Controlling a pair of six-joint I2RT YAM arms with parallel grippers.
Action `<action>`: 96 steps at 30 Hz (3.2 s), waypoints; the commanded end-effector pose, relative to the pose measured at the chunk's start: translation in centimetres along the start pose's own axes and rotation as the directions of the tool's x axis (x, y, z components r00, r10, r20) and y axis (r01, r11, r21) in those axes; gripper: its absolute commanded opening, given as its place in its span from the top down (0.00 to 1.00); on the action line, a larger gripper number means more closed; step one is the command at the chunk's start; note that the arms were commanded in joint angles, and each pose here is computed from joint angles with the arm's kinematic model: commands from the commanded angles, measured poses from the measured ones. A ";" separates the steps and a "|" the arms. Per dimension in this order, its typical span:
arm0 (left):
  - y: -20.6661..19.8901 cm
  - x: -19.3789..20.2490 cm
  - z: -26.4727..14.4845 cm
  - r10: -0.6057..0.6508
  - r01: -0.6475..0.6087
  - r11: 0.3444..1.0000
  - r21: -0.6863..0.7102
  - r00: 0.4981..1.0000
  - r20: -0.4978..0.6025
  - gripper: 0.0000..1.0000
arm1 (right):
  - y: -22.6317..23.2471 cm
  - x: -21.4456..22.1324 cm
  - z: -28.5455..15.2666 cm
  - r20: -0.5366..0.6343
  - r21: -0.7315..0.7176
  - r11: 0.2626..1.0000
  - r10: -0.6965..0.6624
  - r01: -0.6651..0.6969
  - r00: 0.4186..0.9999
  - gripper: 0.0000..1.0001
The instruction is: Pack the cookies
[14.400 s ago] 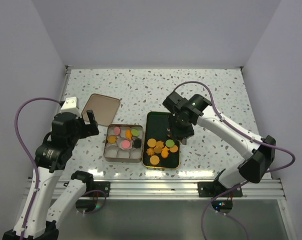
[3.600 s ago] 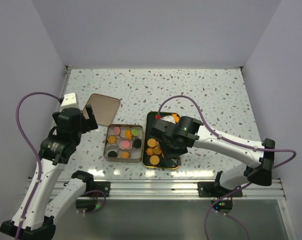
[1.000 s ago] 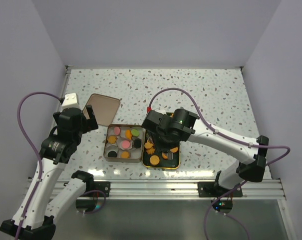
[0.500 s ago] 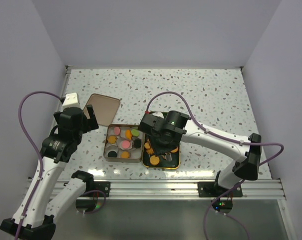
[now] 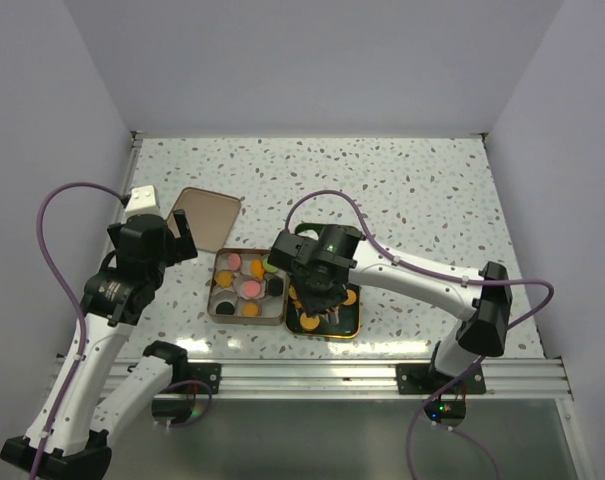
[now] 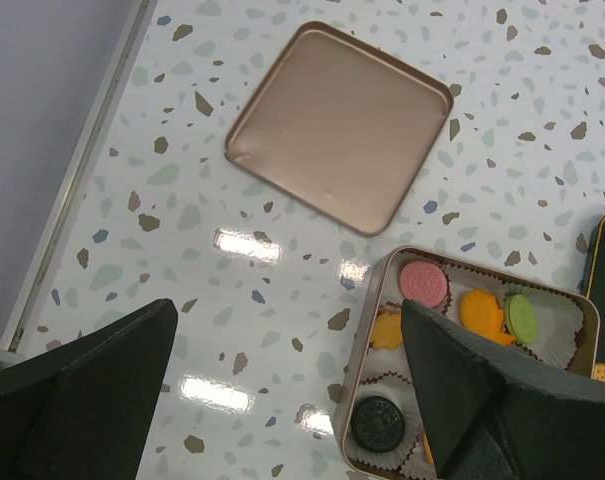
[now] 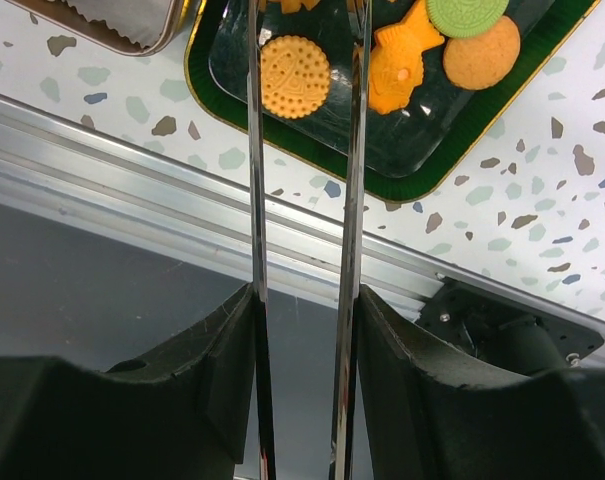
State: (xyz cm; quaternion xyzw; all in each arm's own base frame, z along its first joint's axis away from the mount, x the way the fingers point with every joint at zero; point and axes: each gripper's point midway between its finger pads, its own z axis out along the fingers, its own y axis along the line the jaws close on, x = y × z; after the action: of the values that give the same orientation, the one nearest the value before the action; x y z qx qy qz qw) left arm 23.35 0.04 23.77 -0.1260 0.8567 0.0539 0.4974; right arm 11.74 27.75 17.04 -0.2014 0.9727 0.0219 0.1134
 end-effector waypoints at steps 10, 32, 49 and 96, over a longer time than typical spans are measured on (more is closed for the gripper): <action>-0.4 -1.0 0.4 0.002 -0.002 1.000 0.001 0.999 0.039 0.00 | 1.2 -0.9 0.6 0.003 -0.025 0.999 -0.035 0.035 0.999 0.57; -0.2 -1.0 0.4 -0.003 0.004 1.000 -0.008 0.999 0.040 0.00 | -1.7 -3.2 -5.4 0.133 0.029 1.000 -0.015 0.011 0.991 0.77; -0.3 -1.1 0.4 -0.001 0.001 1.000 -0.004 0.999 0.043 0.00 | 4.3 -0.1 -5.3 0.077 -0.076 0.990 -0.112 0.118 0.991 0.79; -0.5 -1.1 0.5 0.005 -0.005 1.000 0.007 0.999 0.041 0.00 | -0.6 -2.2 -8.1 0.233 0.032 0.999 -0.014 0.007 0.972 0.59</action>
State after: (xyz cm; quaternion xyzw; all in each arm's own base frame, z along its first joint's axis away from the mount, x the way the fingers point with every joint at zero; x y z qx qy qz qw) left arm 23.73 0.12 23.59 -0.1279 0.8566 0.0596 0.4963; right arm 10.53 32.76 22.05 -0.2331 0.9490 0.0783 0.1972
